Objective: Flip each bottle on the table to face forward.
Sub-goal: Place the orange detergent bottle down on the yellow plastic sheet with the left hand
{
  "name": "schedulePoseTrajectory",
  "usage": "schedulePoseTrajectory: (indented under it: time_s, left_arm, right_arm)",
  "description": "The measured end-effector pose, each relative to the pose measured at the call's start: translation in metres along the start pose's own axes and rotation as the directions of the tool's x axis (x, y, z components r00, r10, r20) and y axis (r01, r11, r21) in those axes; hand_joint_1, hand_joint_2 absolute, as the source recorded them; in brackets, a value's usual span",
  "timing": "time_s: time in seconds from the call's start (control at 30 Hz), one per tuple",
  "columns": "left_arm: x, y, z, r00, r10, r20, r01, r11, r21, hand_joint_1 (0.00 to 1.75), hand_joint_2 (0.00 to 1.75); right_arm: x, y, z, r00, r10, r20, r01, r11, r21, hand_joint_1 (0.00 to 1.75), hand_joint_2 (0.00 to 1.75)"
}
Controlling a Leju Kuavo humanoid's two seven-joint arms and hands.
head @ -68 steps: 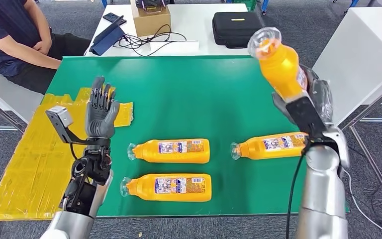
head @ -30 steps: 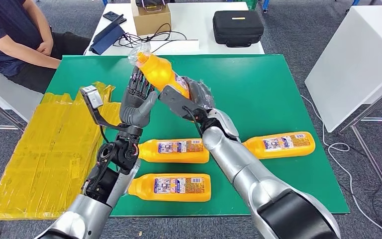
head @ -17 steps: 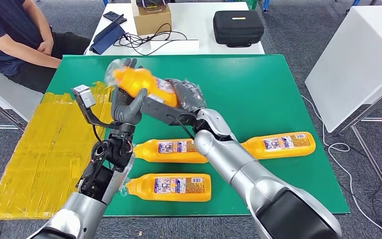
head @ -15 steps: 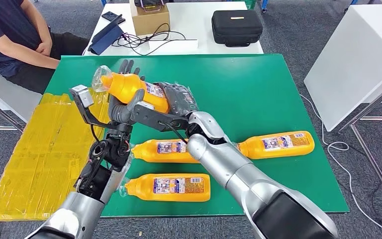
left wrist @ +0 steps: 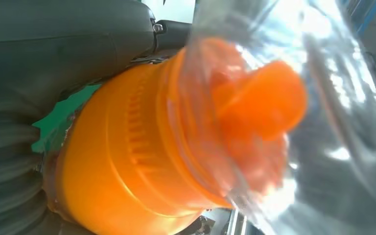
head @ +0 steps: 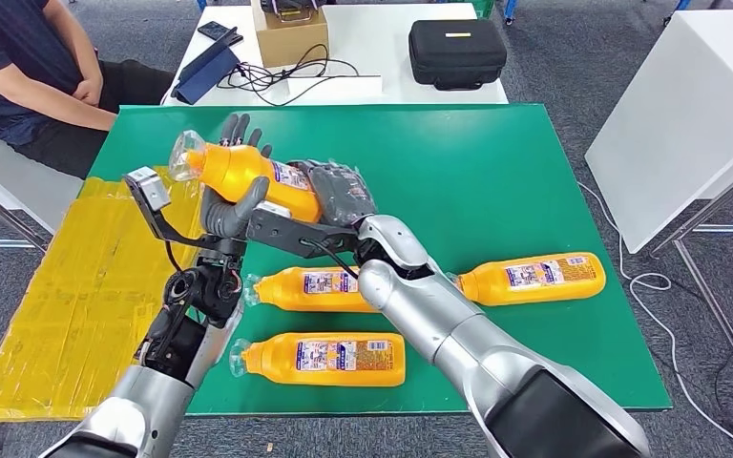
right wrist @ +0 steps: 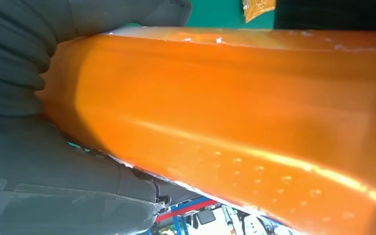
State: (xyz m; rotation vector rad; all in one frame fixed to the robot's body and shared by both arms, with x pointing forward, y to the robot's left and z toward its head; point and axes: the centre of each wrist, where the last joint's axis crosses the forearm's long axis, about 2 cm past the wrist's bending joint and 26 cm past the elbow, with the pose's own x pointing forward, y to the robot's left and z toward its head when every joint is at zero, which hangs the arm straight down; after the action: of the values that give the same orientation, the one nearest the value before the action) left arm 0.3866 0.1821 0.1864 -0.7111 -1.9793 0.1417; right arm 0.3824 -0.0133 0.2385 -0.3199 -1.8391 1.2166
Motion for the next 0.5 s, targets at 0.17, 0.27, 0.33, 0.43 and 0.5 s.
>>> schedulePoseTrajectory:
  time_s: [0.17,0.27,0.33,0.43,0.5]
  left_arm:
    - [0.0008,0.0038,0.0023,1.0,-0.006,0.001,0.006,1.0,-0.008,1.72,1.75]
    - [0.0011,0.004,0.0045,1.0,-0.003,0.008,0.003,1.0,-0.011,1.75,1.75]
    - [0.0012,0.0038,0.006,1.0,-0.002,0.011,0.002,1.0,-0.011,1.75,1.75]
    - [0.0015,0.0035,0.0082,1.0,-0.001,0.015,0.001,1.0,-0.01,1.75,1.75]
    - [0.0018,0.0032,0.0091,1.0,0.0,0.018,0.001,1.0,-0.01,1.75,1.75]
  right_arm:
    - [0.0004,0.001,0.0001,1.0,-0.005,0.001,0.005,1.0,0.016,1.75,1.75]
    - [0.0006,0.0021,0.0004,1.0,-0.013,0.0,0.013,1.0,0.025,1.75,1.75]
    - [0.0003,0.003,0.0006,1.0,-0.017,0.002,0.017,0.999,0.029,1.75,1.75]
    - [-0.0003,0.0042,0.001,1.0,-0.02,0.006,0.02,0.999,0.034,1.75,1.75]
    - [-0.0004,0.0048,0.0012,1.0,-0.021,0.007,0.021,0.999,0.038,1.75,1.75]
